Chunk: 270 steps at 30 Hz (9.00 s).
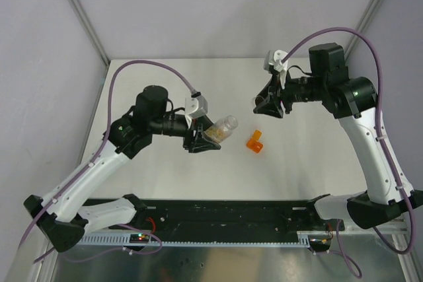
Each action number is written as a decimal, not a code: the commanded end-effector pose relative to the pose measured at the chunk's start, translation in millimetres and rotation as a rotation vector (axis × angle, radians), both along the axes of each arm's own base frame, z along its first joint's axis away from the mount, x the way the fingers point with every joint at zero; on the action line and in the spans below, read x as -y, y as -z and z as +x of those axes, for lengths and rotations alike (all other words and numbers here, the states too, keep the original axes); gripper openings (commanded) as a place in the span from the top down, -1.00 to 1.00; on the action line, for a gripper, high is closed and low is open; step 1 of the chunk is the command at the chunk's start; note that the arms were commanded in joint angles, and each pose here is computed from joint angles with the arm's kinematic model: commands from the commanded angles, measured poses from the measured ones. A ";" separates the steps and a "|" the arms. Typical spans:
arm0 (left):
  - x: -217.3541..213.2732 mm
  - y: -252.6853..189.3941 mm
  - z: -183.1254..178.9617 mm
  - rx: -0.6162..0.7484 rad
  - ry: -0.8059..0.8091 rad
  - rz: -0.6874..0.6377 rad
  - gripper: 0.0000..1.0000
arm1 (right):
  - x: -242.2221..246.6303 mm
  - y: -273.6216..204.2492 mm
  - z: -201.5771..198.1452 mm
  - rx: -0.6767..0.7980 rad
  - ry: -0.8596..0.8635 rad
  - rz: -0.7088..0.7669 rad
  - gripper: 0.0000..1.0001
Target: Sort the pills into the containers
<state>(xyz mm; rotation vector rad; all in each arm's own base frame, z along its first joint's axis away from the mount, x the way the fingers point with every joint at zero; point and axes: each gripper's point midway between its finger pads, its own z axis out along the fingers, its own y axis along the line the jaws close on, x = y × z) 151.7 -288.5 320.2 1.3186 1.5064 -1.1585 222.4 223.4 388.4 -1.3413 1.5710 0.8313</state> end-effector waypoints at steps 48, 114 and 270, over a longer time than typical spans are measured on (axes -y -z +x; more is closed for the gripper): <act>-38.2 -15.5 23.9 0.128 -0.246 -0.029 1.00 | 142.4 359.4 195.9 -0.564 0.955 -0.530 0.31; 10.6 -36.3 46.4 0.020 -0.113 -0.077 1.00 | -6.7 -0.9 -21.7 -0.085 0.061 0.163 -0.90; -3.8 38.8 53.3 0.188 -0.278 -0.002 1.00 | 71.2 173.5 67.2 -0.257 0.535 -0.071 -0.99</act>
